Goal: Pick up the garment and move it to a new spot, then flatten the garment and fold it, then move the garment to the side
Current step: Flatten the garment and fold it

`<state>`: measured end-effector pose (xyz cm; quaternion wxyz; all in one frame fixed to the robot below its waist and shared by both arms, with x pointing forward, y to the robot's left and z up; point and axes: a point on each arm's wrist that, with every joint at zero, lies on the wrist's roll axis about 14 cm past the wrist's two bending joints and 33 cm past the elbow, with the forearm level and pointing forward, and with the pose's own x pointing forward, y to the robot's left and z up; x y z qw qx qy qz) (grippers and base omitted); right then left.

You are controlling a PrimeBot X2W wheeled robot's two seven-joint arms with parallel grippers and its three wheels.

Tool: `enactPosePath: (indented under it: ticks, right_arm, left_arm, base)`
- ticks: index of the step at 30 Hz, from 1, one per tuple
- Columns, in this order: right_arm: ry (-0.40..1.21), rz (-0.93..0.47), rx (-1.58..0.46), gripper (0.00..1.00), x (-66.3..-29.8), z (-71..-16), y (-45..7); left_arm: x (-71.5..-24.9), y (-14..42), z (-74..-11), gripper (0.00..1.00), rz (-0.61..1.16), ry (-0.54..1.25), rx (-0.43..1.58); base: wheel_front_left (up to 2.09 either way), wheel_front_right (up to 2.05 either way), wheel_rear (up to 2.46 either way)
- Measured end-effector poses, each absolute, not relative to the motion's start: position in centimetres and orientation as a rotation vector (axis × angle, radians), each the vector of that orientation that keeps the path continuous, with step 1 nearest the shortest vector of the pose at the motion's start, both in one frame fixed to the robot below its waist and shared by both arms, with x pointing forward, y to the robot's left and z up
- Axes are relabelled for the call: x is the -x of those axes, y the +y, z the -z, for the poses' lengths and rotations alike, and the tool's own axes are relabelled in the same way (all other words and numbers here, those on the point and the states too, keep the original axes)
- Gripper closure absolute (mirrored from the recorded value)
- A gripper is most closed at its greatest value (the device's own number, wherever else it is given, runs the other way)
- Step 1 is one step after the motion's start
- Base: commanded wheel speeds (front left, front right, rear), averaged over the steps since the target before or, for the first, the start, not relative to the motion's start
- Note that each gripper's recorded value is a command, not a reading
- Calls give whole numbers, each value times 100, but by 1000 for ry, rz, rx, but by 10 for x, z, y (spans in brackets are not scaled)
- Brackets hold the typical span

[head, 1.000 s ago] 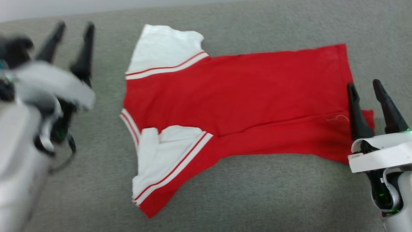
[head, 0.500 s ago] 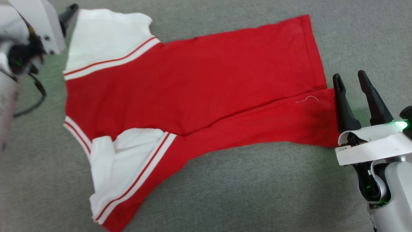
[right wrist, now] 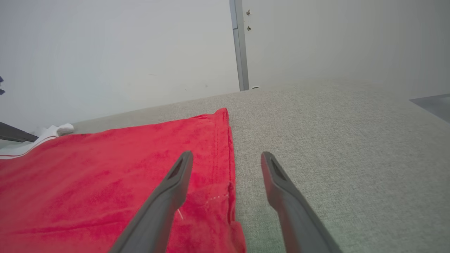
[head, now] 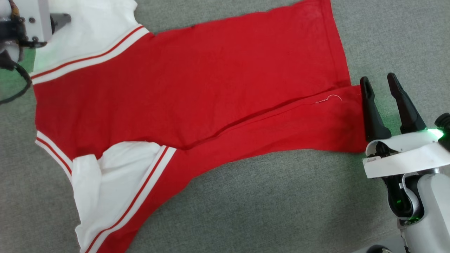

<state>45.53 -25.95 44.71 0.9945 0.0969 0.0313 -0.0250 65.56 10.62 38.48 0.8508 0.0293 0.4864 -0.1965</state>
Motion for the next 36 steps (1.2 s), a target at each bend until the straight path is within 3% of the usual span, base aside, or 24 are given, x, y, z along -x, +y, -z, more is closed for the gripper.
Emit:
enactPosePath:
  ticks: [2,3,5,12,25,32,36]
  right_arm:
    - [55,44,-192,0,-458,-449,-258]
    - [55,41,-192,0,-459,-449,-258]
    - [59,29,-192,0,-460,-448,-255]
    - [42,-74,-115,0,-490,-472,-251]
    - [473,-189,111,0,-577,-460,-253]
    - [832,-191,99,0,-576,-401,-252]
    - [898,-216,77,0,-580,-392,-243]
  left_arm:
    - [-655,103,-381,0,419,1038,-36]
    - [-655,102,-381,51,422,1045,-22]
    - [-655,99,-380,100,430,1053,-1]
    - [-654,89,-382,100,463,1028,4]
    - [-650,79,-393,100,525,949,6]
    - [-651,81,-391,100,534,926,1]
    - [-648,82,-389,100,538,923,6]
  base:
    - [0,0,0]
    - [0,0,0]
    - [0,0,0]
    - [0,0,0]
    - [0,0,0]
    - [0,0,0]
    - [0,0,0]
